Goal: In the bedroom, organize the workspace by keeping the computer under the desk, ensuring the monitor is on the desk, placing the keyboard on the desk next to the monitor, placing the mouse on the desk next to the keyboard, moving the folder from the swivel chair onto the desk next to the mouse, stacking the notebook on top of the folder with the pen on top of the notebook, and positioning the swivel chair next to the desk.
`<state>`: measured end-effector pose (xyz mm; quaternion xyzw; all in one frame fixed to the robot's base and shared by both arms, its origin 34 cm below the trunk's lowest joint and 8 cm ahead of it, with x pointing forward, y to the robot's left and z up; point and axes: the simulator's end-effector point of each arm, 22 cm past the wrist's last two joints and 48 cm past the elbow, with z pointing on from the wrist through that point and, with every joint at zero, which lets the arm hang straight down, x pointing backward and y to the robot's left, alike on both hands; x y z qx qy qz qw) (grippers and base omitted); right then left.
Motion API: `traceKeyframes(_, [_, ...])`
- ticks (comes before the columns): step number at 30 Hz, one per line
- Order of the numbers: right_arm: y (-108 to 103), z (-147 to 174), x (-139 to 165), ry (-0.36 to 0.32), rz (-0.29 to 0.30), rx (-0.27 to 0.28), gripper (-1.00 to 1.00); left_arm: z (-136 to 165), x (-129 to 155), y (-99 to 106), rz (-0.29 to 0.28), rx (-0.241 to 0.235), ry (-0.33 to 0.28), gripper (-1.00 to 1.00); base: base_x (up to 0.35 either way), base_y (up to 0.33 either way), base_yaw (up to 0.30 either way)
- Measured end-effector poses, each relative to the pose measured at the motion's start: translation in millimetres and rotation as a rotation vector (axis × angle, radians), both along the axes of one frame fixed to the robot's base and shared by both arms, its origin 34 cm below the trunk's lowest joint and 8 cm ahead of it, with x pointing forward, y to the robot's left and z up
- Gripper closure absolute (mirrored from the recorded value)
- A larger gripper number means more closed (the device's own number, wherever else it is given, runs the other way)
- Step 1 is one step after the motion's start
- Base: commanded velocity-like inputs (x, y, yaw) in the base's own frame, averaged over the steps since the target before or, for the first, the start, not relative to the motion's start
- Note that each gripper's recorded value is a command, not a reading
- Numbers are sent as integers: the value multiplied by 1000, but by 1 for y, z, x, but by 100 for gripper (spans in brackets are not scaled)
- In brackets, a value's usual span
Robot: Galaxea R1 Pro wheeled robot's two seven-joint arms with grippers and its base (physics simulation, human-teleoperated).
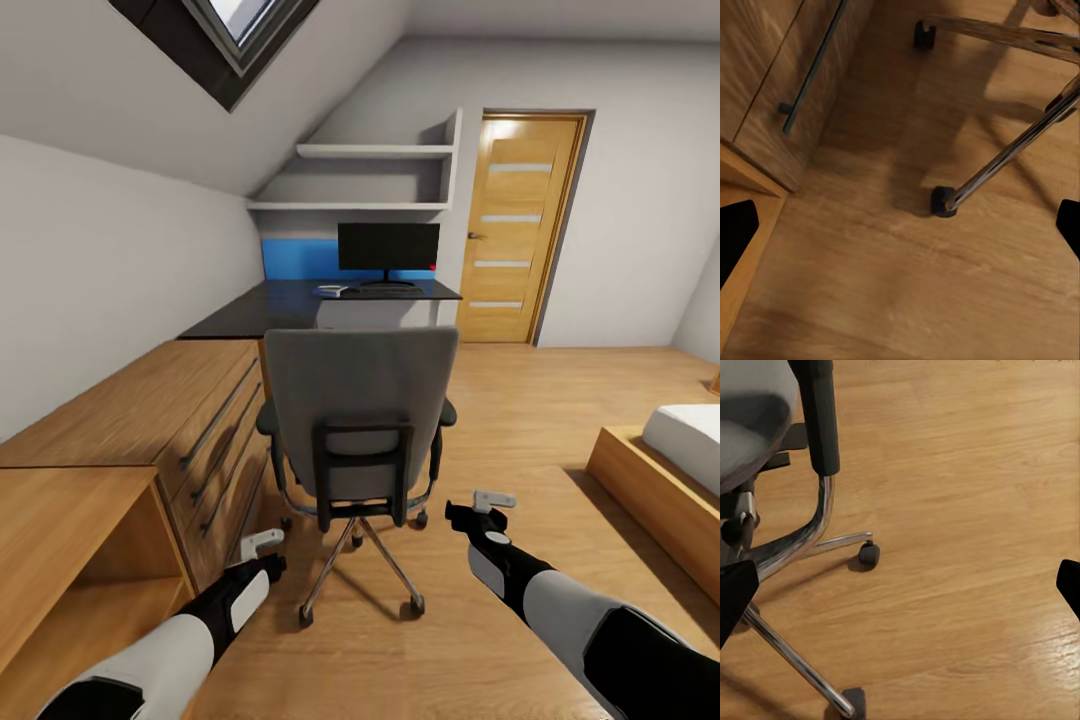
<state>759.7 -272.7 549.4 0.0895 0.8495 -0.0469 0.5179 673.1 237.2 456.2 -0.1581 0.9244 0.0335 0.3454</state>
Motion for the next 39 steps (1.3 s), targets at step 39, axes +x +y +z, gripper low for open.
traceKeyframes(39, [4,-52,-9,-100,6,-5,-100,-71,-16,6,30,10,-50,-100,3,0,0])
